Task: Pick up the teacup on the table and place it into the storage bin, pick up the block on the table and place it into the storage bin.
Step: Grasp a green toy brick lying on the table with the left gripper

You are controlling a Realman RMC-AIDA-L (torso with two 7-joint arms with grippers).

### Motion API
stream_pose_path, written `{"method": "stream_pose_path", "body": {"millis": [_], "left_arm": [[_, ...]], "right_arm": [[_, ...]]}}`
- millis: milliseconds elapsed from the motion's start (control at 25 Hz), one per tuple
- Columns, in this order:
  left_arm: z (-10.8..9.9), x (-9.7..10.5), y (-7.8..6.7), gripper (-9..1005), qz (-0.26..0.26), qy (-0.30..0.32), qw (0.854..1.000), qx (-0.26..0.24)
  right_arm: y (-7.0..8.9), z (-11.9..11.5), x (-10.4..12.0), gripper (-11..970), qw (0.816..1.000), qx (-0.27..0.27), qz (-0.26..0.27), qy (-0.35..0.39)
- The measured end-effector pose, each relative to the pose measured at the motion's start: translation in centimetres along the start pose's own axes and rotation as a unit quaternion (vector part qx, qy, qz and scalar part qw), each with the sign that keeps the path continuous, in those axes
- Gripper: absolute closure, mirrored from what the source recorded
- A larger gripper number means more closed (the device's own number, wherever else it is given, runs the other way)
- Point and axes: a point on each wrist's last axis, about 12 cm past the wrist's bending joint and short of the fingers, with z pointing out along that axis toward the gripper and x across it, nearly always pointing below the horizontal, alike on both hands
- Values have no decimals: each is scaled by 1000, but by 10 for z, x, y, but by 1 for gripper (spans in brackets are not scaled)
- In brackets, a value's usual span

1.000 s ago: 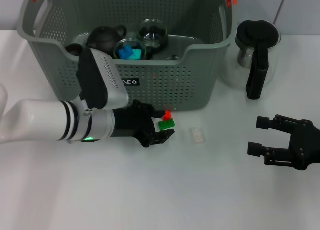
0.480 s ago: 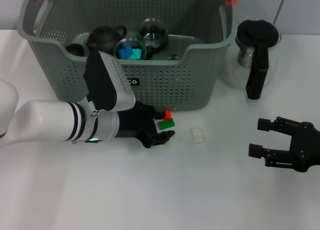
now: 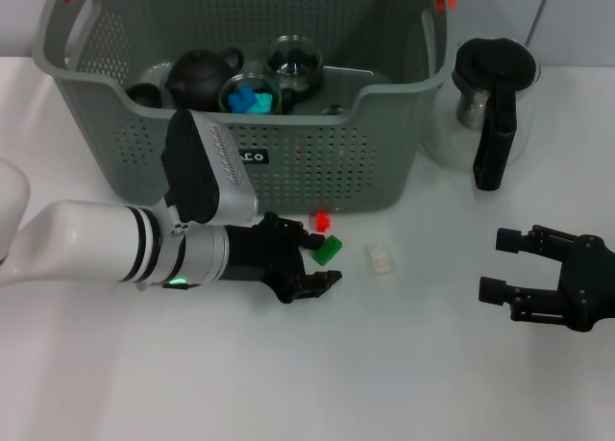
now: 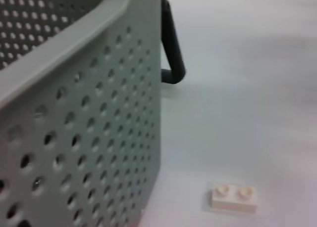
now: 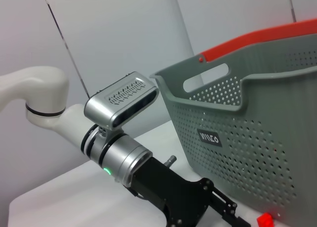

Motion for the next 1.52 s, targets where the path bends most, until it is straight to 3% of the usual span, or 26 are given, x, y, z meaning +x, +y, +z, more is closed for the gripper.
{"method": "stream_pose_path", "body": {"millis": [880,1520], "left_arm": [[2,2,6,476,-23,-1,999,-40],[4,0,3,482,-23,-5,999,-31]], "right_arm": [[1,1,0,48,1000,-2,1,-1],[0,-1,0,47,1000,-1,1,0]]}}
